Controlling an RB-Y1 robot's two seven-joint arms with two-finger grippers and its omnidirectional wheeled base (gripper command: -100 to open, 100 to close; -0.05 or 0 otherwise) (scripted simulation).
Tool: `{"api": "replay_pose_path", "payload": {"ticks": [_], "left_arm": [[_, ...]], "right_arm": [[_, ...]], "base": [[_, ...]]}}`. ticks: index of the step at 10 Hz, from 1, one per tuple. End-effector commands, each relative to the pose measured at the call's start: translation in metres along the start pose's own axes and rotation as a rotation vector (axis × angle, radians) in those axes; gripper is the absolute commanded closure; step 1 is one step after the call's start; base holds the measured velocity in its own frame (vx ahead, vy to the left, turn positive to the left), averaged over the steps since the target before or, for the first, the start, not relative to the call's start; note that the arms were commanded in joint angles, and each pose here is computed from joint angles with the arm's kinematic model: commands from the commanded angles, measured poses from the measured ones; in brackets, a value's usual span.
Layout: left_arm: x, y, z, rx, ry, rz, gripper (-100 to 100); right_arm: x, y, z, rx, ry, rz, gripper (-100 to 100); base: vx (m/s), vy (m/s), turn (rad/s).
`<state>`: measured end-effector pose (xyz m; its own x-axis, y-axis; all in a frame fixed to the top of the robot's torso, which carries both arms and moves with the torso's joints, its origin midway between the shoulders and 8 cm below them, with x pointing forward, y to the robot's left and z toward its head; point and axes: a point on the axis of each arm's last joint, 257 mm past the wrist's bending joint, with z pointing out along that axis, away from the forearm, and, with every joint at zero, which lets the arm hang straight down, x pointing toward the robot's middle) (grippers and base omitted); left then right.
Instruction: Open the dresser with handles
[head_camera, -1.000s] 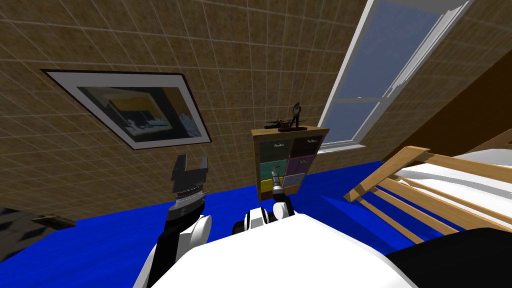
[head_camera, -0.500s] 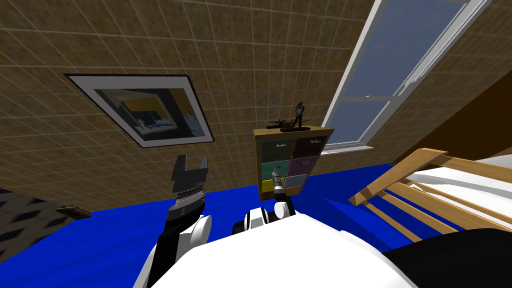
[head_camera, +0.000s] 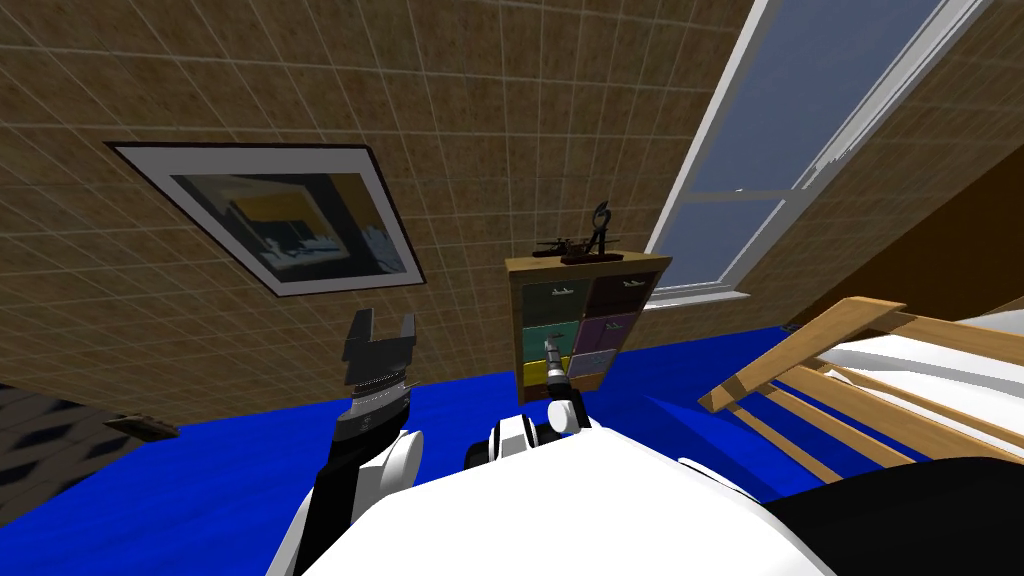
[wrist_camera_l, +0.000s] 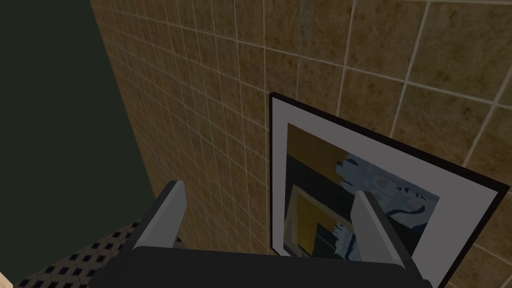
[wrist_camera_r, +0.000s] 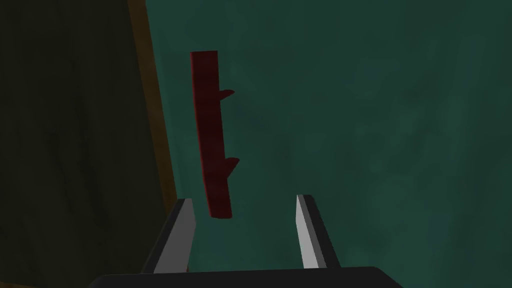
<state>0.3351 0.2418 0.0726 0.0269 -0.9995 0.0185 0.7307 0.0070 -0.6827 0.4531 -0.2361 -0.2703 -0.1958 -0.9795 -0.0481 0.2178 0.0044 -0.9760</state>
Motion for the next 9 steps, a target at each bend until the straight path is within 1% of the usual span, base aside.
{"api": "replay_pose_path", "payload": {"ticks": [1, 5, 6, 7, 8, 9], "left_arm": [[0.000, 0.000, 0.000, 0.000, 0.000, 0.000, 0], [0.000, 0.000, 0.000, 0.000, 0.000, 0.000, 0], [0.000, 0.000, 0.000, 0.000, 0.000, 0.000, 0], [0.000, 0.000, 0.000, 0.000, 0.000, 0.000, 0], [0.000, 0.000, 0.000, 0.000, 0.000, 0.000, 0], [0.000, 0.000, 0.000, 0.000, 0.000, 0.000, 0]], "right_arm": [[-0.009, -0.004, 0.004, 0.003, -0.026, 0.002, -100], [-0.029, -0.004, 0.009, -0.015, -0.090, -0.006, -100], [-0.024, -0.004, 0.008, -0.011, -0.078, -0.004, -100], [-0.030, -0.009, 0.019, -0.014, -0.084, 0.000, -100], [-0.031, -0.010, 0.022, -0.014, -0.085, 0.002, -100], [-0.030, -0.010, 0.017, -0.013, -0.082, 0.002, -100]], "base": [[-0.060, -0.045, 0.035], [-0.064, -0.132, 0.043], [-0.029, -0.066, 0.010], [0.051, -0.036, -0.035], [0.086, -0.027, -0.021], [0.039, -0.008, 0.001]]}}
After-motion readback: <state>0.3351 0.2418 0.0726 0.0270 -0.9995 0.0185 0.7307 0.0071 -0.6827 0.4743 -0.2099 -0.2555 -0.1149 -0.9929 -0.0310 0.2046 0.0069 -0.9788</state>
